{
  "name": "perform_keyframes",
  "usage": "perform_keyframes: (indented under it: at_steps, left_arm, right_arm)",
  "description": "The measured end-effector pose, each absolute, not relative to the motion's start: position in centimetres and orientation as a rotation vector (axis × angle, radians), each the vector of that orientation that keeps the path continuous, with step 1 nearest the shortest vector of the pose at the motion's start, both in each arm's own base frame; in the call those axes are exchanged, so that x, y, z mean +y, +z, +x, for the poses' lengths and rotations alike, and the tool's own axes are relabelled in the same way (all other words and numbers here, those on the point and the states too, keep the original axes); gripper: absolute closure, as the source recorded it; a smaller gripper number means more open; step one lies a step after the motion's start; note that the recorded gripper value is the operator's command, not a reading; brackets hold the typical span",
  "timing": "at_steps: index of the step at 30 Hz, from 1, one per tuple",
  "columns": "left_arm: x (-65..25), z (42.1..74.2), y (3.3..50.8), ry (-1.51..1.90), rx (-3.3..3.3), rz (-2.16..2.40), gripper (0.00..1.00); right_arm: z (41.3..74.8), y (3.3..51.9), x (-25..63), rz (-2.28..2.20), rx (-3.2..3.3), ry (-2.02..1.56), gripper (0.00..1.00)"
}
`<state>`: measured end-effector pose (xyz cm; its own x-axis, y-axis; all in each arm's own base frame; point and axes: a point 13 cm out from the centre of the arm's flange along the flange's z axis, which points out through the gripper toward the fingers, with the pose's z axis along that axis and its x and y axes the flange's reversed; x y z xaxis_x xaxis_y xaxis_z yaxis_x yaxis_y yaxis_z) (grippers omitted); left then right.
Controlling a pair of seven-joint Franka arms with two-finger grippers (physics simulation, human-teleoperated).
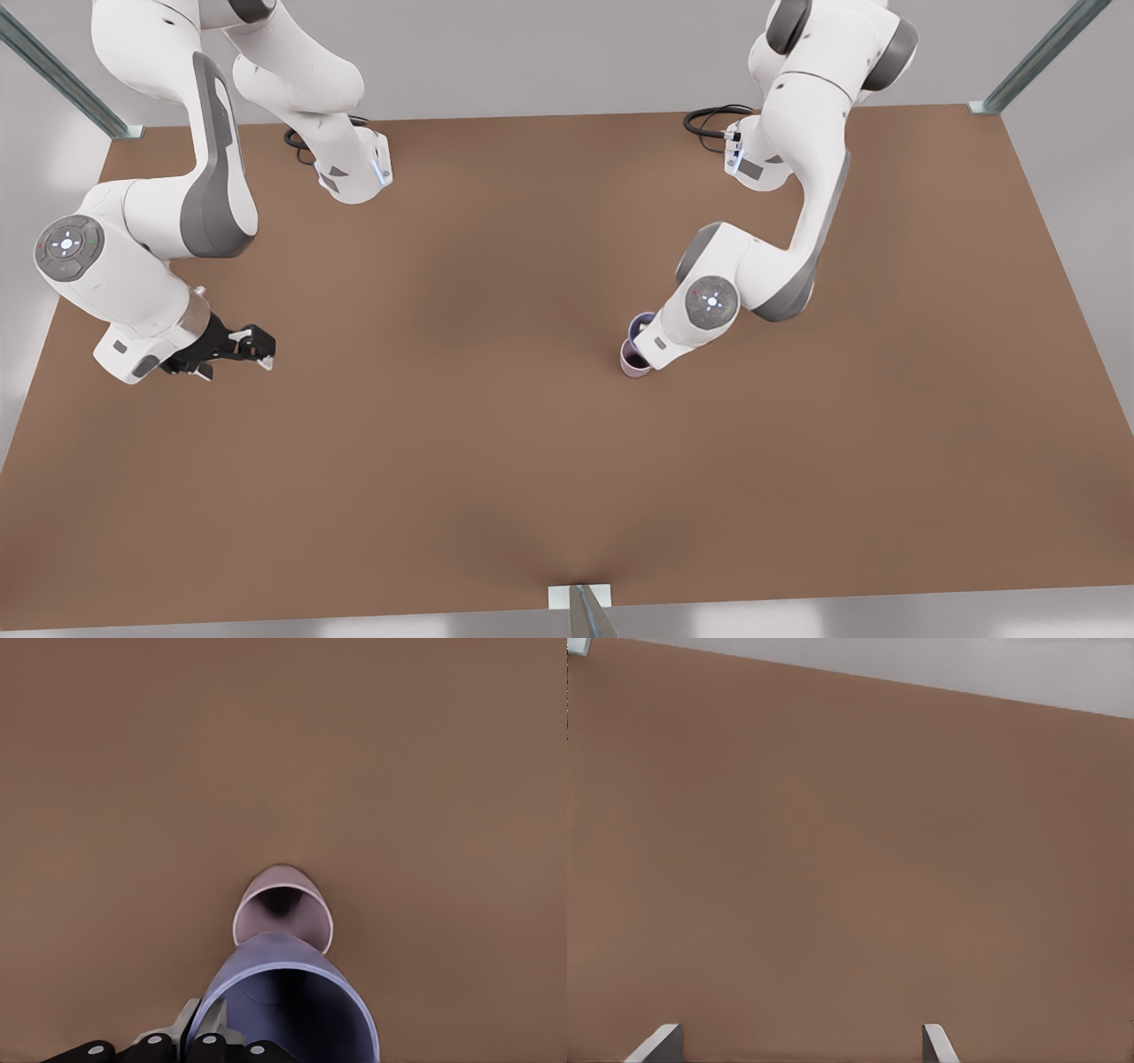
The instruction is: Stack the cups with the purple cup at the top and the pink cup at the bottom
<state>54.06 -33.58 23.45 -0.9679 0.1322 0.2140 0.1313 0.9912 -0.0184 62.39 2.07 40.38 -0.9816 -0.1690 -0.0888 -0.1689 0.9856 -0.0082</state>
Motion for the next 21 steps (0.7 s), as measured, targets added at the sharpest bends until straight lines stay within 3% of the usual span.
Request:
perform_keyframes:
  at_steps: [21]
  left_arm:
    - [-33.9,54.0,18.4,0.026,-2.962,0.041,0.78]
  right_arm:
    - [63.9,41.1,1.0,-0.212,3.09,0.003,0.0]
